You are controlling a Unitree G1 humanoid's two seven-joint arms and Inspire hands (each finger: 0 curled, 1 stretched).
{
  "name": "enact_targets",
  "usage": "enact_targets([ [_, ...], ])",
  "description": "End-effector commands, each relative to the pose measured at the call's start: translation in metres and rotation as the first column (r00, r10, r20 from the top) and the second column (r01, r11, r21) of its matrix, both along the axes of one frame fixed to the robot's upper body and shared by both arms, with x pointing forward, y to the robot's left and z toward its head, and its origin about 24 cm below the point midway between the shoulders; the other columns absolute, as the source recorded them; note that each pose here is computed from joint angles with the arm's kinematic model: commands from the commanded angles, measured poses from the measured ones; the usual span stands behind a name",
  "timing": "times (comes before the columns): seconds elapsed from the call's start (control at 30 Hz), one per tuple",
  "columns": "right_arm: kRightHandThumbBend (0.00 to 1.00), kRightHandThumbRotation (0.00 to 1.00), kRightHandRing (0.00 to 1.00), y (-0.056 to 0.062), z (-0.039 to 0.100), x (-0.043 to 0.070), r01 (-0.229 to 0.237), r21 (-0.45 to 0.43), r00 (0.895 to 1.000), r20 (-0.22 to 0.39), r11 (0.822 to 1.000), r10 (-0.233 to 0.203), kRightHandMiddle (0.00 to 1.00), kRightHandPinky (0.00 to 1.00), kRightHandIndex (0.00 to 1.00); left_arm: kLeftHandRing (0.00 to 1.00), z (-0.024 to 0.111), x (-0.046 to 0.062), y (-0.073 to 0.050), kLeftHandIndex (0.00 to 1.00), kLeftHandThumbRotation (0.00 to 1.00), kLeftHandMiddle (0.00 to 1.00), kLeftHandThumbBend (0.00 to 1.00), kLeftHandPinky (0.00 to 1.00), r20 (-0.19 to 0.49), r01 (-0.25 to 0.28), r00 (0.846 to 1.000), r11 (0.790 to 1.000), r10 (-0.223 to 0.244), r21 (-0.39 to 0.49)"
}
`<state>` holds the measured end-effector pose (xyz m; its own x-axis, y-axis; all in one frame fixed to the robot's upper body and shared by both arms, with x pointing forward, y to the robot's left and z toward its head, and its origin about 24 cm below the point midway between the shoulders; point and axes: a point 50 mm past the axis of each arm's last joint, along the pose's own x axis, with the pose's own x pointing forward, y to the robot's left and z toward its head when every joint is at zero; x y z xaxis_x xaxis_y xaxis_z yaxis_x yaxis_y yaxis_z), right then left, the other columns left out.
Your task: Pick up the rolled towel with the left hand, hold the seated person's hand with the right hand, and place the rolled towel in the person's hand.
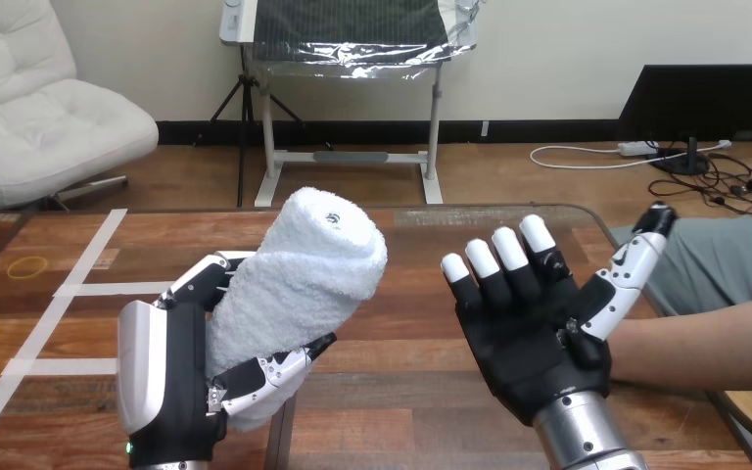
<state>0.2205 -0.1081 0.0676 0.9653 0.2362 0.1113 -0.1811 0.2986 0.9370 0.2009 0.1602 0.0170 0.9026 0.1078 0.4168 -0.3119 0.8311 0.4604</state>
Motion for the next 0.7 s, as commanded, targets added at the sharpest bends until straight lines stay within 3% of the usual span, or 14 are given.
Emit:
enact_targets([
  [0.0, 0.48, 1.00, 0.00, 0.0130, 0.0283, 0.0131, 0.001, 0.115, 0.994, 0.104, 0.993, -0.013, 0.00, 0.00, 0.00, 0.44, 0.0223, 0.0116, -0.0022, 0.53, 0.03, 0.49, 0.63, 0.42, 0.115, 0.011, 0.993, 1.000, -0.010, -0.009],
  [0.27, 0.33, 1.00, 0.00, 0.0135, 0.0275, 0.0156, -0.018, 0.115, 0.993, 0.119, 0.993, 0.004, 0.00, 0.00, 0.00, 0.44, 0.0226, 0.0121, -0.0010, 0.53, 0.02, 0.49, 0.63, 0.42, 0.122, 0.012, 0.992, 1.000, -0.011, -0.009],
  [0.67, 0.31, 1.00, 0.00, 0.0129, 0.0282, 0.0191, -0.037, 0.140, 0.991, 0.131, 0.989, 0.019, 0.00, 0.00, 0.00, 0.44, 0.0219, 0.0116, 0.0009, 0.53, 0.02, 0.49, 0.64, 0.41, 0.120, -0.003, 0.993, 1.000, 0.004, -0.010],
])
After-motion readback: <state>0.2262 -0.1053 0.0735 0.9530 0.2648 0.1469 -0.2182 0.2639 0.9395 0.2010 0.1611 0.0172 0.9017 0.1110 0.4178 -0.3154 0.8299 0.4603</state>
